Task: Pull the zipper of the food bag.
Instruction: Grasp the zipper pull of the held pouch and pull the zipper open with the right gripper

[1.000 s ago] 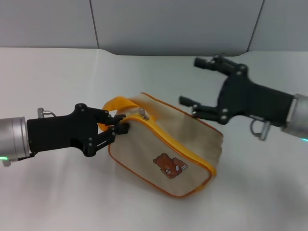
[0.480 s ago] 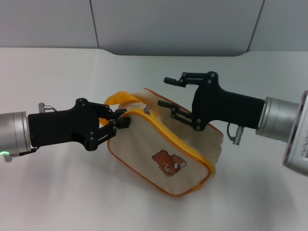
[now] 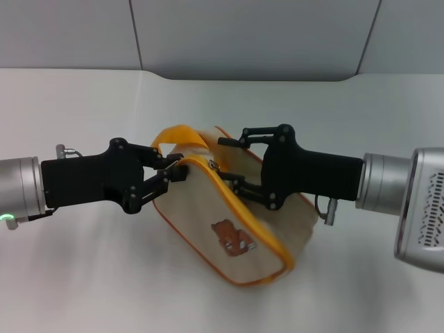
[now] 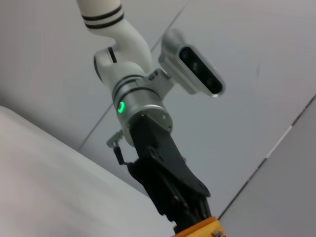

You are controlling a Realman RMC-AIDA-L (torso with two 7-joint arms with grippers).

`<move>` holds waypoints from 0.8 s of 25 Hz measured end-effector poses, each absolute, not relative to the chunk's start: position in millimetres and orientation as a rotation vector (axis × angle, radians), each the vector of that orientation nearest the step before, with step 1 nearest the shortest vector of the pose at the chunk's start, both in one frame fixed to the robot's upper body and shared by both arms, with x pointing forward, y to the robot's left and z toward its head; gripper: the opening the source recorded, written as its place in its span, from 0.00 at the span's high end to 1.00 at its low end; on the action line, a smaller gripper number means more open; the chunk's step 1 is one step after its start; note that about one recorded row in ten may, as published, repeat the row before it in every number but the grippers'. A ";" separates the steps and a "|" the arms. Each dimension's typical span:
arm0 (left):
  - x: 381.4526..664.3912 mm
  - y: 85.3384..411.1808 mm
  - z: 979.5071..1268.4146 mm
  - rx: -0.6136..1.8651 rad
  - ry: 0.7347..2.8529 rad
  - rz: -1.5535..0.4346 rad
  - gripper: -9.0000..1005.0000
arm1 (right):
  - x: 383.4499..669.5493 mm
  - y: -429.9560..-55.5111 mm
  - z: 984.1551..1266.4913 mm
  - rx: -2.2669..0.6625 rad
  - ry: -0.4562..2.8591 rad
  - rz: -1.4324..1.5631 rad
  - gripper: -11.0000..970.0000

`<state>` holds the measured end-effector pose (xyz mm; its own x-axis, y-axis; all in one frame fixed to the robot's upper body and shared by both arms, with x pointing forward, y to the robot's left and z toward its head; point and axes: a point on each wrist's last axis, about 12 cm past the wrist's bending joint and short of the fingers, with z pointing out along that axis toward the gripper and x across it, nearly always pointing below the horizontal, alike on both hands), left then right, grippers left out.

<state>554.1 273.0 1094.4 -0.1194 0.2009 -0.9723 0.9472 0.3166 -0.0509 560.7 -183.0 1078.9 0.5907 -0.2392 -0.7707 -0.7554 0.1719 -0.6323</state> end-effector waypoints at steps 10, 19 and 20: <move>555.3 275.6 1097.0 1.082 1.560 -0.912 0.86 | 556.3 -176.2 1075.3 -1.390 0.925 0.490 0.57; 555.5 278.9 1096.2 1.070 1.577 -0.897 0.86 | 555.8 -177.0 1074.8 -1.352 0.941 0.491 0.61; 555.6 279.1 1096.4 1.070 1.577 -0.896 0.86 | 555.6 -176.9 1074.8 -1.350 0.941 0.492 0.62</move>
